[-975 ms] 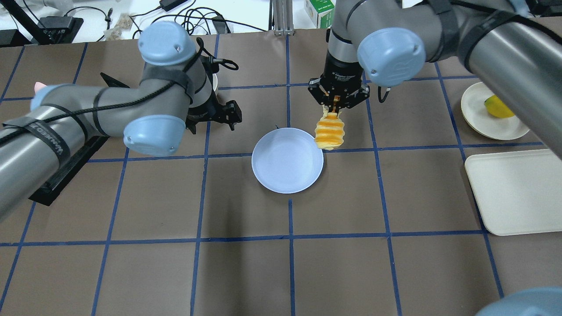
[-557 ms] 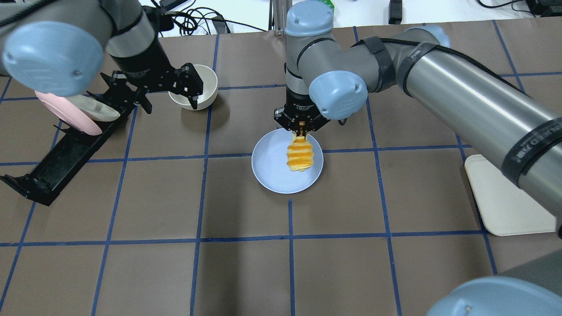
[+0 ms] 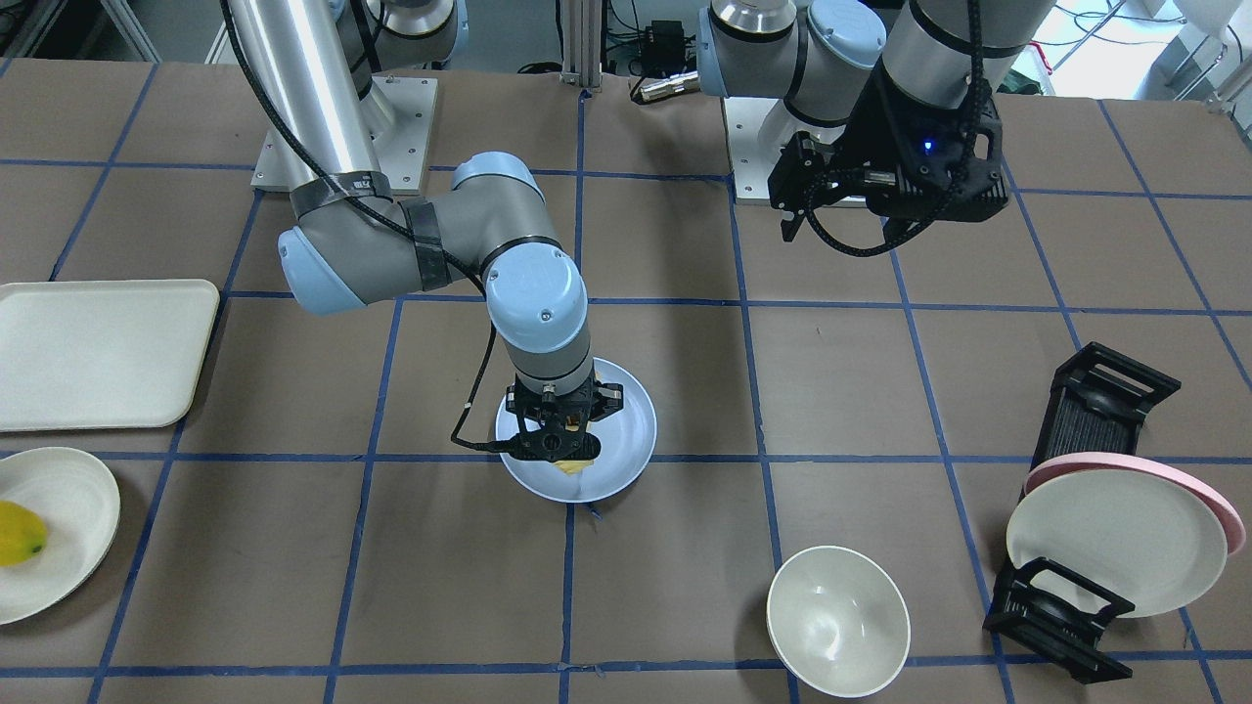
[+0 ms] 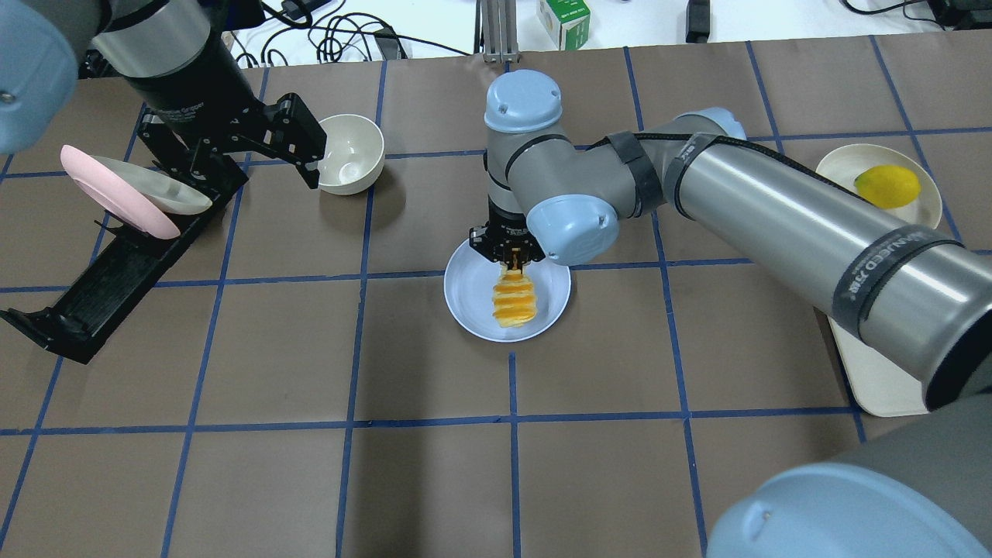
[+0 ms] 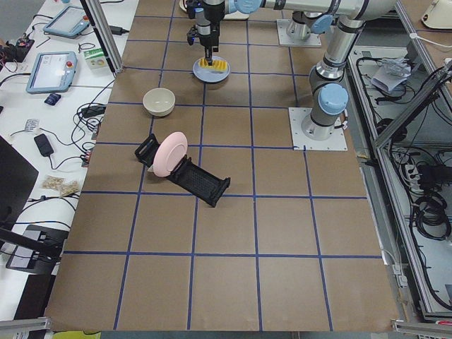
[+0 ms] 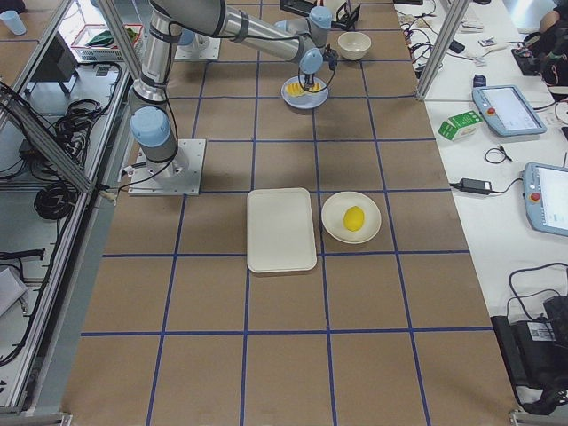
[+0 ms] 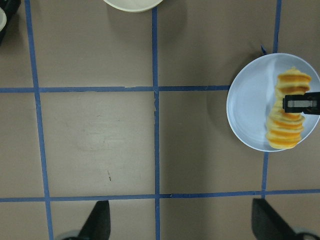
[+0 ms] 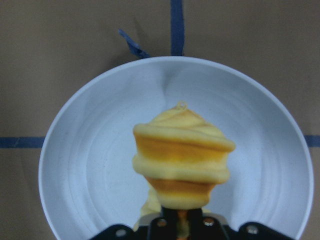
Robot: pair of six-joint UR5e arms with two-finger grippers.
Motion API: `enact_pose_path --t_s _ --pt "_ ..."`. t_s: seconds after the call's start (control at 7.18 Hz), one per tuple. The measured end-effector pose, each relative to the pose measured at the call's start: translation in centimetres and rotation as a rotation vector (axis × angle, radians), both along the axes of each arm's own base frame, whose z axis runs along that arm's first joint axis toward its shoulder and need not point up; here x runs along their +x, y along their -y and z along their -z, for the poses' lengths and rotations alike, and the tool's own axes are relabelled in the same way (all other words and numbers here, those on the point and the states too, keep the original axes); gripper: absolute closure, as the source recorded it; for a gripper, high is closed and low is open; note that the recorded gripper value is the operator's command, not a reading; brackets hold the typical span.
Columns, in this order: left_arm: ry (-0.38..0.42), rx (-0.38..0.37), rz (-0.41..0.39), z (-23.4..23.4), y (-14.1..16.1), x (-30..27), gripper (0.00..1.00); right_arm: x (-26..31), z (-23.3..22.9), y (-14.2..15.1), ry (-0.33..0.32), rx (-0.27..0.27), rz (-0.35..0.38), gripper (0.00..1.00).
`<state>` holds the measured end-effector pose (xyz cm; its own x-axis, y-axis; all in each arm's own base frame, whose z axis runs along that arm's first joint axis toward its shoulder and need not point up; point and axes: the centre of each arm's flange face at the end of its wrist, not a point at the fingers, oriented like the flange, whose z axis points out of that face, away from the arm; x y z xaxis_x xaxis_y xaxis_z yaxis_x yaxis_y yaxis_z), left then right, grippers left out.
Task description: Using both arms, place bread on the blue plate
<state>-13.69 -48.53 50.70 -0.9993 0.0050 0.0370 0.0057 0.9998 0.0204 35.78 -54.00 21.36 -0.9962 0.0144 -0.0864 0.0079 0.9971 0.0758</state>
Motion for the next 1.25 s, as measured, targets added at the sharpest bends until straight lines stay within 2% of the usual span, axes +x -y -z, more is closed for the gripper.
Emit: enact_pose_path --t_s 0.28,0.42,0.84,1.11,1.25 --pt "0.068 -0.039 0.042 -1.0 -0.8 1.0 0.0 0.2 0.6 -0.1 0.019 0.007 0.007 0.17" --pt "0.089 -0.048 0.081 -1.4 -0.9 1.5 0.0 0.2 0.5 -0.2 0.021 0.009 0.009 0.06" --pt "0.057 -0.053 0.107 -1.4 -0.4 1.9 0.0 0.2 -0.5 0.0 0.027 -0.006 0.012 0.0" --pt "0.045 -0.064 0.083 -1.9 -0.4 3.0 0.0 -2.0 -4.3 0.7 0.021 -0.042 0.03 0.0" --pt "0.039 -0.068 0.063 -2.1 -0.5 3.3 0.0 -5.0 -7.3 1.1 0.007 -0.042 0.045 0.0"
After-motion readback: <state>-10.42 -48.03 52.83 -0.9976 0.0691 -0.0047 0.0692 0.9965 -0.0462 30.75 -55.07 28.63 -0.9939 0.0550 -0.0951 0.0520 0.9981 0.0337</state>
